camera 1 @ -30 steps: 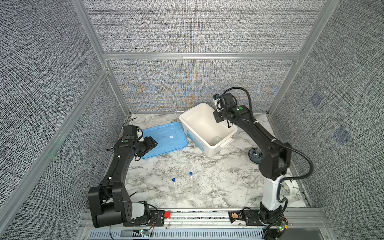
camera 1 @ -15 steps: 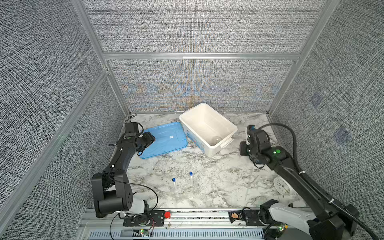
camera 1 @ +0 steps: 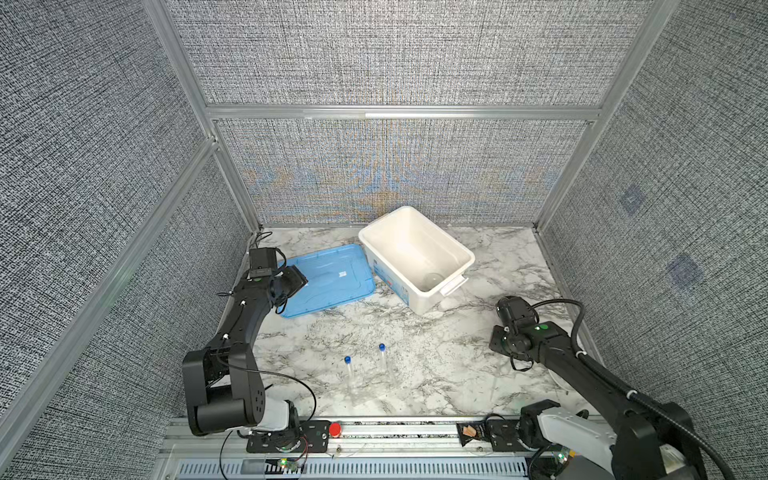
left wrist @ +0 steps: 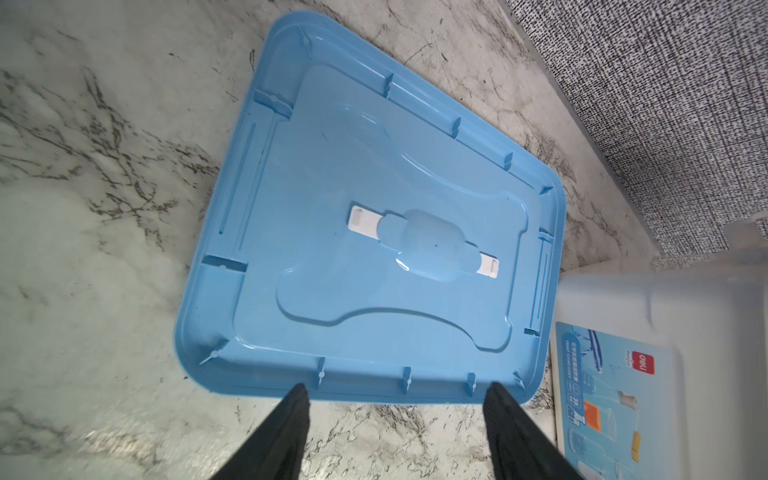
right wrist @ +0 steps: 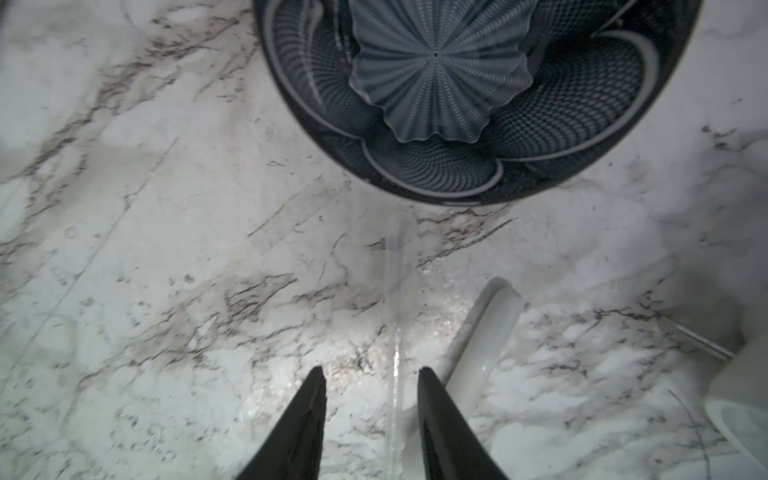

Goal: Organize the chemistry lab equipment
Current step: 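Move the right gripper back to the table near the dark ribbed object, then grasp a second glass rod with the right gripper and lift it, then carry the glass rod with the right gripper into the white bin, then lower the rod into the bin and open the right gripper, then move the right gripper out of the bin to the table near the dark ribbed object, then close the right gripper on the white rod and lift it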

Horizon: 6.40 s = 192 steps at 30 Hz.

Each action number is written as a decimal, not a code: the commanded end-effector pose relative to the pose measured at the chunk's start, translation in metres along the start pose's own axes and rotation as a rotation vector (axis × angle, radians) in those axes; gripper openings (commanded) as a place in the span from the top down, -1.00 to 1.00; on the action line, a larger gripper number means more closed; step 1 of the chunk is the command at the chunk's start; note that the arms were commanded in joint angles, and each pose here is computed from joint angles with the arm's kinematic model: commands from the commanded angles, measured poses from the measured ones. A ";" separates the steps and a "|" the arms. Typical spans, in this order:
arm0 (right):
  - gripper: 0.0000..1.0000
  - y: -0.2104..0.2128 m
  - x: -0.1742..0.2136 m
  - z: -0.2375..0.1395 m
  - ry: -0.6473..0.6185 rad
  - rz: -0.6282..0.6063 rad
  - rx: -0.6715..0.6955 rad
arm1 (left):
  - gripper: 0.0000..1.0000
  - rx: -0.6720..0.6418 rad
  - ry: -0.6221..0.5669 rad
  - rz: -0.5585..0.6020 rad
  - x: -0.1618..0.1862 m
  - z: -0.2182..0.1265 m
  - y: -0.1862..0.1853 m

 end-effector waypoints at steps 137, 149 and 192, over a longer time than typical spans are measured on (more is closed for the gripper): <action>0.08 0.295 -0.242 -0.189 -0.657 -0.533 -0.797 | -0.39 -0.095 -0.166 0.131 -0.013 -0.062 0.003; 0.03 0.102 -0.141 -0.159 -0.461 -0.184 -0.375 | -0.38 -0.107 -0.203 0.072 -0.018 -0.049 0.008; 0.66 -0.008 0.056 0.014 0.265 0.320 -0.108 | -0.38 -0.075 -0.183 0.098 -0.024 -0.040 -0.002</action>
Point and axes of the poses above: each gripper's point midway between its finger pads, its own z axis out along the fingers, its own y axis along the line the jaws close on, x = y × z, the point moved 4 cm from there along -z, back along the fingers, and after that the axes turned 7 degrees about -z, right-handed, at the moved point
